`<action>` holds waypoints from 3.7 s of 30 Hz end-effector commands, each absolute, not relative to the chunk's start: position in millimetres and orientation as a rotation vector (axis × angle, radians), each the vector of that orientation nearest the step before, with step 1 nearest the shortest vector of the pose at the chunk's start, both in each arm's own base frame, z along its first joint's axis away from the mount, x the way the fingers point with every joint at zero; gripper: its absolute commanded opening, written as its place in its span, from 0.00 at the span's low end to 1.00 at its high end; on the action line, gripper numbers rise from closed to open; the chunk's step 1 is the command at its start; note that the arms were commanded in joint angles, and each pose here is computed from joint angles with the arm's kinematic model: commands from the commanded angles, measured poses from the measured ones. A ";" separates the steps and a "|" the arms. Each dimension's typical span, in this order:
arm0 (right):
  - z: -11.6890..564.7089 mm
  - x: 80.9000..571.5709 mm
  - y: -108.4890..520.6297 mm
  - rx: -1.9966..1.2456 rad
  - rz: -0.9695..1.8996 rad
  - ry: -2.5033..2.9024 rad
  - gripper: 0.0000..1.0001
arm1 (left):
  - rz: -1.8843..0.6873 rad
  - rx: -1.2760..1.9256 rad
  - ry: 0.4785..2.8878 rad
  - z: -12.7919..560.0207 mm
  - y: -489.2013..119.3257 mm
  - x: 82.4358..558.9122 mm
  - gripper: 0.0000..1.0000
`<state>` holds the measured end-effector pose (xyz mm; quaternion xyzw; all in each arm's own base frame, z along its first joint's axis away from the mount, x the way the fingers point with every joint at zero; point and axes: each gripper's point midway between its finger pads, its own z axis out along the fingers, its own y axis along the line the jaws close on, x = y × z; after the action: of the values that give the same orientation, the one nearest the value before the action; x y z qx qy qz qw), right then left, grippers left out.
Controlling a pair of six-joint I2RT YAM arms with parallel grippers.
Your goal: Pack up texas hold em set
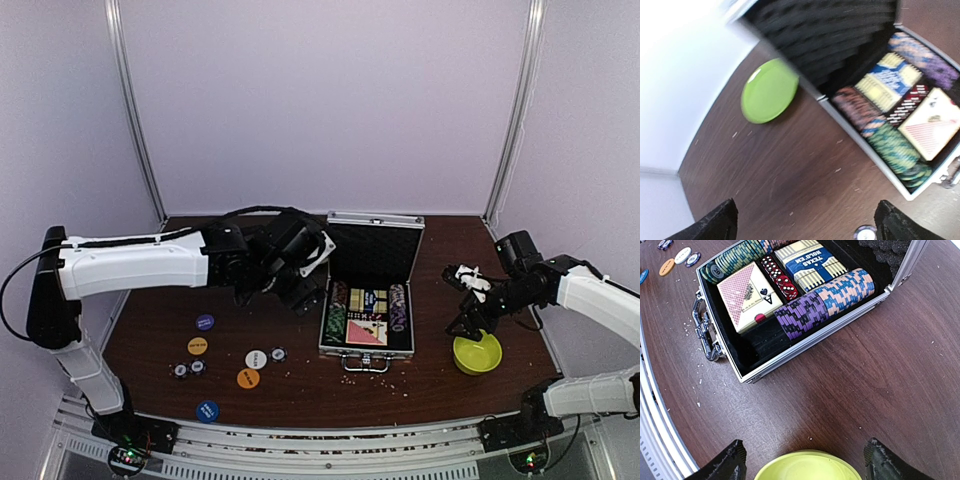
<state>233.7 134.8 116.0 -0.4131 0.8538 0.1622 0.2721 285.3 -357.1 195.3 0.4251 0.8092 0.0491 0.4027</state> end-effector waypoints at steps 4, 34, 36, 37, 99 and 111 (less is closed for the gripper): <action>128.3 237.8 133.7 -1.106 0.417 2.265 0.81 | 0.358 0.761 2.158 189.7 -268.9 293.3 0.98; 119.0 239.1 134.7 -1.120 0.435 2.304 0.81 | -0.092 1.016 2.882 54.1 -264.0 170.1 0.77; 118.6 239.0 134.9 -1.120 0.437 2.305 0.81 | -0.080 1.007 2.902 48.9 -267.2 166.8 0.78; 118.1 238.8 135.1 -1.120 0.439 2.305 0.81 | -0.078 0.995 2.911 47.1 -268.2 166.5 0.79; 116.0 237.1 134.8 -1.126 0.443 2.314 0.81 | -0.021 0.811 3.053 1.8 -260.1 153.0 0.49; 116.0 236.6 135.5 -1.125 0.453 2.315 0.81 | -0.235 0.900 2.773 98.4 -344.6 194.4 0.46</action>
<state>233.3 134.7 107.9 -0.4128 0.8591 0.1655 0.2532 167.7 -309.9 62.8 0.2884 0.9550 -0.0498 0.0478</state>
